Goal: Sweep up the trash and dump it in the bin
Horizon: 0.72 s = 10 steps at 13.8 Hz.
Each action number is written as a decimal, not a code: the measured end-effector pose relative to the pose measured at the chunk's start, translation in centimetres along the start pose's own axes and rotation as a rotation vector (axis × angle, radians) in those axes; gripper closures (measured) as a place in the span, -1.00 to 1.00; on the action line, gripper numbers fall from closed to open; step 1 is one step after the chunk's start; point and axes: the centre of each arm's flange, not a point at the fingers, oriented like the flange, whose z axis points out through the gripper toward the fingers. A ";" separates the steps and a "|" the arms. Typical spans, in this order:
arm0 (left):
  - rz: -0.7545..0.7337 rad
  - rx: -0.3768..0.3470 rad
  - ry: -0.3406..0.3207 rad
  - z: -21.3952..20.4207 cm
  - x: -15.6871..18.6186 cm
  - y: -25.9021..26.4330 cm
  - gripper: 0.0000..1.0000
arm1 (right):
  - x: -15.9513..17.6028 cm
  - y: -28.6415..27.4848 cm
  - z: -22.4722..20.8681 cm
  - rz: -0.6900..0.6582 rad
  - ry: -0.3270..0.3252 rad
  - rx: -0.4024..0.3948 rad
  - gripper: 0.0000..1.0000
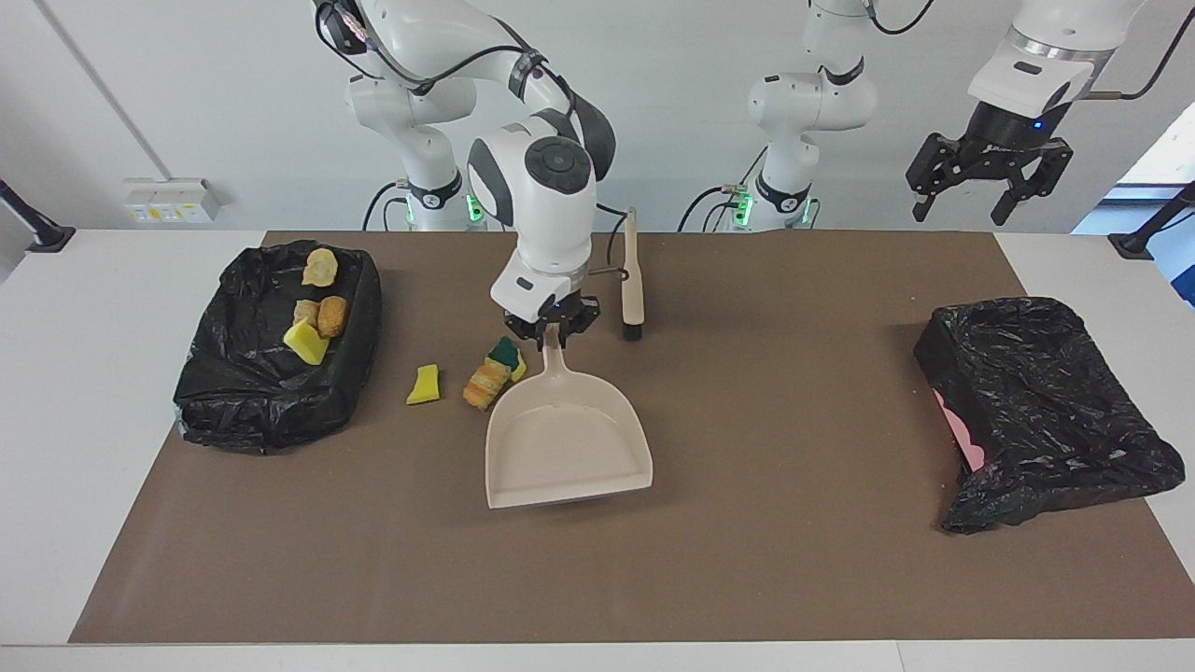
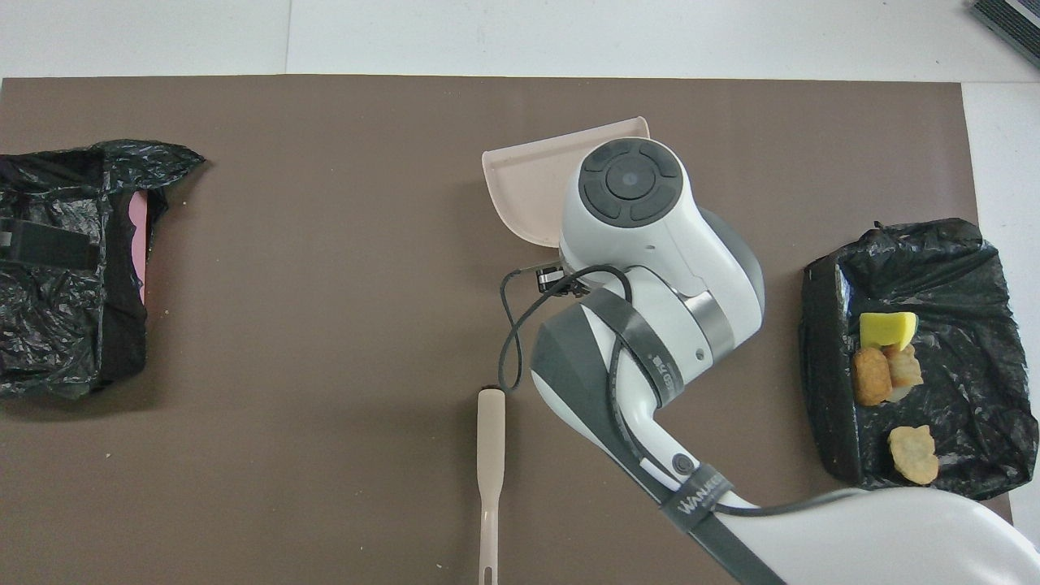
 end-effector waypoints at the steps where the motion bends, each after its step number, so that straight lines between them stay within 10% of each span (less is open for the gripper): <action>1: 0.001 -0.001 -0.008 0.2 0.2 0.1 -1.00 | 0.9 -1.5 0.8 0.041 0.005 0.024 0.37; 10: -0.022 -0.022 -0.045 0.2 -0.2 -0.8 -1.00 | 3.7 -9.1 7.4 0.148 -0.031 0.212 0.37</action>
